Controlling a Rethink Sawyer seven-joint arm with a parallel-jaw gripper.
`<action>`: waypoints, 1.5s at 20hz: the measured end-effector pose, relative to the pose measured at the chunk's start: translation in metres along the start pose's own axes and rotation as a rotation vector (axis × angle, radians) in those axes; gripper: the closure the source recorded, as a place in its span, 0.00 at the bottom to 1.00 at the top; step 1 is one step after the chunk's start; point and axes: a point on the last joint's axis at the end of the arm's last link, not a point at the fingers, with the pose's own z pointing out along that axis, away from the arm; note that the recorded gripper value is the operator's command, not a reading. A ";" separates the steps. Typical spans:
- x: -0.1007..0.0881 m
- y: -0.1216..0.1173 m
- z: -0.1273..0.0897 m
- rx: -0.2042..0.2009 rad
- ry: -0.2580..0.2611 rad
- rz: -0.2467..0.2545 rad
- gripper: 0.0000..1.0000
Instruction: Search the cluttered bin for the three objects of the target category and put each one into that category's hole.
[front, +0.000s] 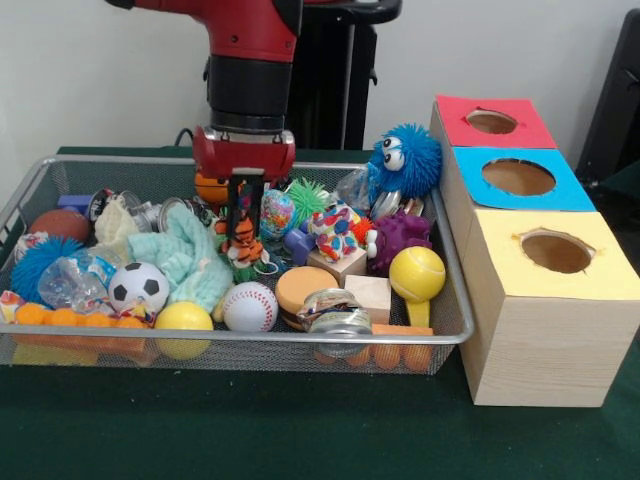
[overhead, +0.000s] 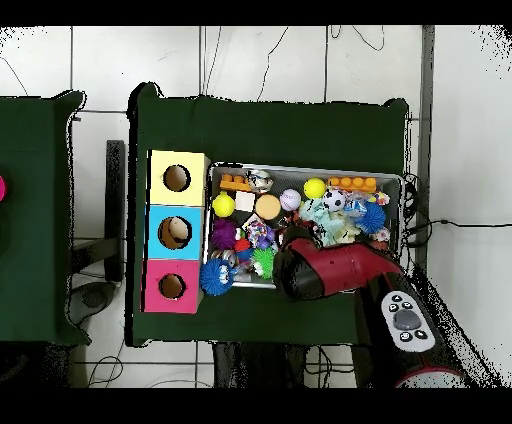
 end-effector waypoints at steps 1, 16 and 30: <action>-0.002 -0.002 -0.003 0.002 0.007 0.006 1.00; -0.041 -0.011 -0.082 0.030 0.041 0.096 1.00; -0.087 0.063 -0.164 0.041 0.095 0.030 1.00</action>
